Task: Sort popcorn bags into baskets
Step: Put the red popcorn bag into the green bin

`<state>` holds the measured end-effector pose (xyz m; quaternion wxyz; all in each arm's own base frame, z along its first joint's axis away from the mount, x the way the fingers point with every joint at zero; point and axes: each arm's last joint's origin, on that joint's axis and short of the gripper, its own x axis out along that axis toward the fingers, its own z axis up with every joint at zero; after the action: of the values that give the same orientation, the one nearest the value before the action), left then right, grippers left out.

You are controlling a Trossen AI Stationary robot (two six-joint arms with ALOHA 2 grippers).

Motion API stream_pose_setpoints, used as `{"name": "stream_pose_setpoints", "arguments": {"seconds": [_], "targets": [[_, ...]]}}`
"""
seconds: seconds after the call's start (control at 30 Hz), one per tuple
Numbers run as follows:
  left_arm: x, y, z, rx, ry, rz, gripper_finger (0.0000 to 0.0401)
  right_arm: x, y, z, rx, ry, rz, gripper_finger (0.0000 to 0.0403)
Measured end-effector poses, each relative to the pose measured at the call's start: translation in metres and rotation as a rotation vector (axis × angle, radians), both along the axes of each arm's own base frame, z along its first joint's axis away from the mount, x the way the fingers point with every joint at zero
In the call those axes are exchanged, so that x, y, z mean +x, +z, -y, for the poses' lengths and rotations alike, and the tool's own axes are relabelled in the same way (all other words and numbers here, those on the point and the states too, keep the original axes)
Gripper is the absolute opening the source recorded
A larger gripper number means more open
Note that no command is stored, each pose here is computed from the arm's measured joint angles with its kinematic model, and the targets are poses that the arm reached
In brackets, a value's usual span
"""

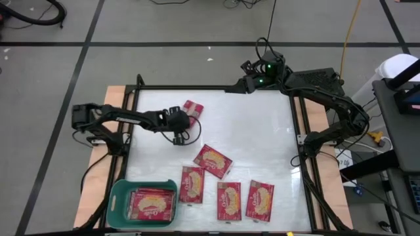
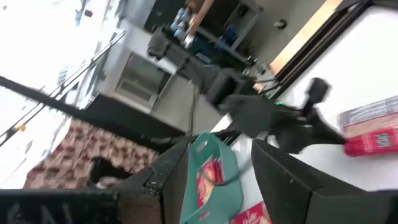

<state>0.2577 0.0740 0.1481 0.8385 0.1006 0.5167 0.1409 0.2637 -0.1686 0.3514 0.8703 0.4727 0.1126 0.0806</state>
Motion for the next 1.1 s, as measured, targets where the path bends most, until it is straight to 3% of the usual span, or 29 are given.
{"name": "stream_pose_setpoints", "arguments": {"seconds": [0.23, 0.4, 0.6, 0.8, 1.1], "targets": [[-0.014, 0.056, 0.007, -0.144, 0.089, 0.316, 0.0003, 0.011, 0.005, -0.020, -0.024, -0.105, -0.006, 0.0169], [-0.029, 0.091, 0.014, -0.349, 0.147, 0.546, 0.0002, 0.022, 0.006, -0.043, -0.044, -0.152, -0.019, 0.0169], [-0.043, 0.123, 0.021, -0.606, 0.241, 0.785, 0.0002, 0.016, 0.015, -0.071, -0.034, -0.202, -0.054, 0.0169], [-0.055, 0.147, 0.026, -0.742, 0.207, 0.934, 0.0001, 0.006, 0.026, -0.099, -0.073, -0.295, -0.068, 0.0169], [-0.063, 0.169, 0.034, -0.918, 0.118, 1.071, 0.0001, 0.017, 0.023, -0.163, -0.118, -0.367, -0.088, 0.0169]]}}
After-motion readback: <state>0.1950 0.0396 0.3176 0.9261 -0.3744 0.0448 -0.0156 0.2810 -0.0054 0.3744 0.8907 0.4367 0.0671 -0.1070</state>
